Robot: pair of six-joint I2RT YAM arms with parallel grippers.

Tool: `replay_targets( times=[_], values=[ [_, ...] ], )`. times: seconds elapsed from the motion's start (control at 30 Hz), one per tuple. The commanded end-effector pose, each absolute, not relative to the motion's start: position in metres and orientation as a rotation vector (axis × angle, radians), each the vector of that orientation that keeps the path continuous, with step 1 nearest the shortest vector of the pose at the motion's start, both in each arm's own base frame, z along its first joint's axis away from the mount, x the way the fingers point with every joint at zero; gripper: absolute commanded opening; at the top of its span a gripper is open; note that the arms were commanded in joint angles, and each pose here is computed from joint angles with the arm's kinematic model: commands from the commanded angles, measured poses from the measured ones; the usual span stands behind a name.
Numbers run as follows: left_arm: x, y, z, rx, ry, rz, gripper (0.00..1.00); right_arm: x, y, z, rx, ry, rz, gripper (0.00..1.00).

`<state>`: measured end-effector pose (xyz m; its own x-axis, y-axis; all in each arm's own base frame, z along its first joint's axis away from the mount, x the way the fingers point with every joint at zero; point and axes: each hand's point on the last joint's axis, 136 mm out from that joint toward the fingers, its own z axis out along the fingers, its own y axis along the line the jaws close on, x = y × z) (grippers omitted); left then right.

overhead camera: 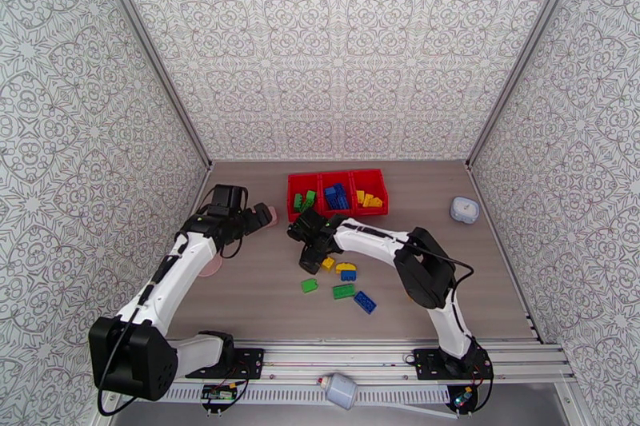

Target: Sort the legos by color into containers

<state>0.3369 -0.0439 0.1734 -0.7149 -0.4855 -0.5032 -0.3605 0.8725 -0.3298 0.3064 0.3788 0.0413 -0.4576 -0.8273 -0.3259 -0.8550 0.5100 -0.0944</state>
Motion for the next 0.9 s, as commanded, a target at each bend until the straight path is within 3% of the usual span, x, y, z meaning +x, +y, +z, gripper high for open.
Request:
replay_targets(
  times=[0.0, 0.53, 0.87],
  values=[
    [0.332, -0.04, 0.172, -0.609, 2.454, -0.252, 0.96, 0.306, 0.385, 0.039, -1.428, 2.436, 0.136, 0.91],
    [0.331, -0.043, 0.168, -0.591, 2.464, -0.242, 0.96, 0.313, 0.394, 0.036, -1.398, 2.462, 0.14, 0.4],
    [0.329, -0.049, 0.172, -0.502, 2.433, -0.232, 0.98, 0.322, 0.401, 0.076, -1.277, 2.366, 0.211, 0.32]
  ],
)
